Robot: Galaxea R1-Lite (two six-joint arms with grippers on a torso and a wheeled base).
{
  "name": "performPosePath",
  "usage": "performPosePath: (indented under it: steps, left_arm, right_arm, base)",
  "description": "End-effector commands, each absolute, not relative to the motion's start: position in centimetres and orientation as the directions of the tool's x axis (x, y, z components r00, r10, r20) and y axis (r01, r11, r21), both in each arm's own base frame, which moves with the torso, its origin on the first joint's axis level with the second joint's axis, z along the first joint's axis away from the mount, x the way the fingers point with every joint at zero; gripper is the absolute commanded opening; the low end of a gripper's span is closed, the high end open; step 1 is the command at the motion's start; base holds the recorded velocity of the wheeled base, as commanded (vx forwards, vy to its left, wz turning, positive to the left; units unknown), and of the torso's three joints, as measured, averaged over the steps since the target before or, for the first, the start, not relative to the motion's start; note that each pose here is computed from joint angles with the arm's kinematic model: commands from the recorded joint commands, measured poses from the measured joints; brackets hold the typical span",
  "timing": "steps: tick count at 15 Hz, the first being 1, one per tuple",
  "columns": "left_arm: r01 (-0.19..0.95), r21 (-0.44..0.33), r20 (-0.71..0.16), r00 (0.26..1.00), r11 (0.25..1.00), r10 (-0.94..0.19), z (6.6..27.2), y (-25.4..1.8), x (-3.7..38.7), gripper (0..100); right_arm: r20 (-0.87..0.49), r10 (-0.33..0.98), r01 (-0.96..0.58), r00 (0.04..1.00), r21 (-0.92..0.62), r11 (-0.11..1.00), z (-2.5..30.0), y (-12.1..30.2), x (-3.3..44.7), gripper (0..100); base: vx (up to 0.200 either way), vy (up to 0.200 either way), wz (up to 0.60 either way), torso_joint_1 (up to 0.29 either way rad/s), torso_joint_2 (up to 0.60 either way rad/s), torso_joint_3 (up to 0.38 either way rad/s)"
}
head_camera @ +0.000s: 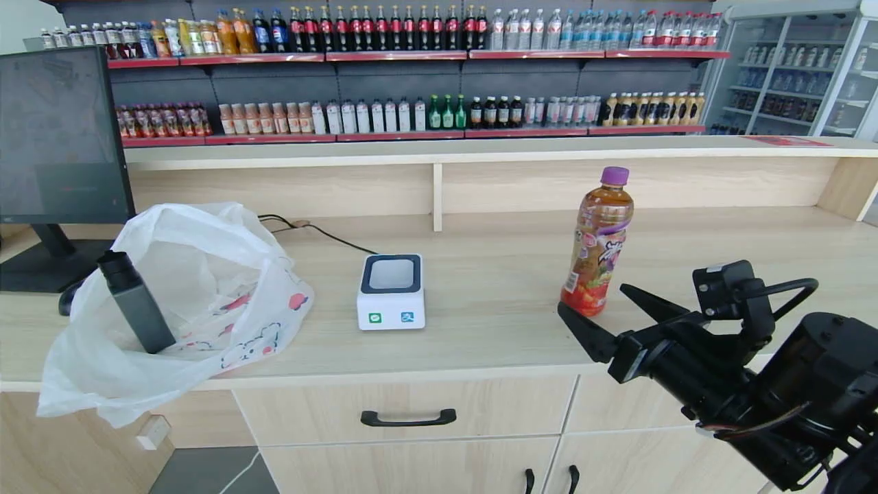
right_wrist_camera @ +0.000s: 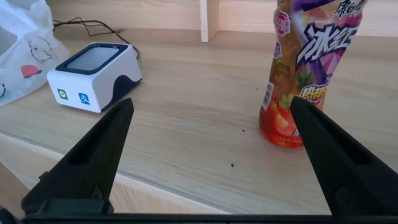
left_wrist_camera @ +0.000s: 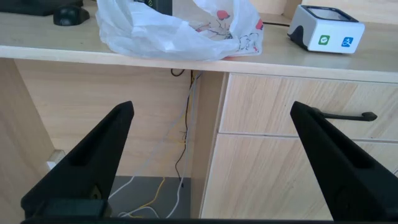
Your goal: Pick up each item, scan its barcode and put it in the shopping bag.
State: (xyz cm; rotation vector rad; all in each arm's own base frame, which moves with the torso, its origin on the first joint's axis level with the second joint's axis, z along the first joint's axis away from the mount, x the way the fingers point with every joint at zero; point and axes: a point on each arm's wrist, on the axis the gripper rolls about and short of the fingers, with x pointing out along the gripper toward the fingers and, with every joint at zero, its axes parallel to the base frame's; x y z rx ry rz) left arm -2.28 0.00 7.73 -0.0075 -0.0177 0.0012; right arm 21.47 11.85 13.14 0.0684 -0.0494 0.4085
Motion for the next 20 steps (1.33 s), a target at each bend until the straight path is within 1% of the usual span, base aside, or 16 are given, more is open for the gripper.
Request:
performPosePath:
  steps: [1, 2, 4, 8, 11, 13, 15, 17, 19, 20]
  left_arm:
    - [-0.001, -0.009, 0.018, 1.000, 1.000, 0.002, 7.7, 0.0, -2.3, 100]
    - [-0.001, -0.008, 0.018, 1.000, 1.000, 0.002, 7.7, 0.0, -2.3, 100]
    - [-0.001, -0.008, 0.018, 1.000, 1.000, 0.002, 7.7, 0.0, -2.3, 100]
    - [-0.001, -0.008, 0.018, 1.000, 1.000, 0.002, 7.7, 0.0, -2.3, 100]
    - [-0.001, -0.008, 0.018, 1.000, 1.000, 0.002, 7.7, 0.0, -2.3, 100]
    - [-0.001, -0.008, 0.021, 1.000, 1.000, 0.002, 7.8, 0.0, -2.3, 100]
    - [-0.001, -0.006, 0.021, 1.000, 1.000, 0.002, 7.8, 0.0, -2.3, 100]
    - [-0.001, -0.006, 0.021, 1.000, 1.000, 0.002, 7.8, 0.0, -2.3, 100]
    - [-0.001, -0.006, 0.021, 1.000, 1.000, 0.002, 7.8, 0.0, -2.3, 100]
    - [-0.001, -0.006, 0.021, 1.000, 1.000, 0.002, 7.8, 0.0, -2.3, 100]
  right_arm:
    - [0.062, 0.390, -0.394, 0.919, 0.057, 0.917, 13.2, 11.7, 21.4, 100]
    - [0.058, 0.383, -0.386, 0.922, 0.057, 0.921, 13.1, 11.5, 21.4, 100]
    - [0.053, 0.326, -0.329, 0.944, 0.058, 0.943, 13.0, 10.1, 22.0, 100]
    - [0.046, 0.323, -0.326, 0.945, 0.057, 0.944, 12.7, 10.3, 22.5, 100]
    - [0.047, 0.307, -0.310, 0.950, 0.057, 0.949, 12.0, 11.0, 25.2, 100]
    - [0.037, 0.300, -0.302, 0.953, 0.056, 0.952, 11.0, 11.6, 27.2, 100]
    - [0.026, 0.262, -0.263, 0.965, 0.055, 0.963, 10.1, 11.1, 29.0, 100]
    - [0.021, 0.221, -0.221, 0.975, 0.054, 0.974, 9.9, 9.9, 29.7, 100]
    - [0.023, 0.215, -0.215, 0.976, 0.055, 0.975, 9.8, 9.8, 30.1, 100]
    - [0.046, 0.214, -0.217, 0.976, 0.057, 0.975, 9.9, 10.1, 30.9, 100]
  base:
    - [0.000, 0.000, 0.00, 0.000, 0.00, 0.000]
    - [0.000, 0.000, 0.00, 0.000, 0.00, 0.000]
    - [0.000, 0.000, 0.00, 0.000, 0.00, 0.000]
    - [0.000, 0.000, 0.00, 0.000, 0.00, 0.000]
    - [0.000, 0.000, 0.00, 0.000, 0.00, 0.000]
    - [0.000, 0.000, 0.00, 0.000, 0.00, 0.000]
    - [0.000, 0.000, 0.00, 0.000, 0.00, 0.000]
    - [0.000, 0.000, 0.00, 0.000, 0.00, 0.000]
    - [0.000, 0.000, 0.00, 0.000, 0.00, 0.000]
    - [0.000, 0.000, 0.00, 0.000, 0.00, 0.000]
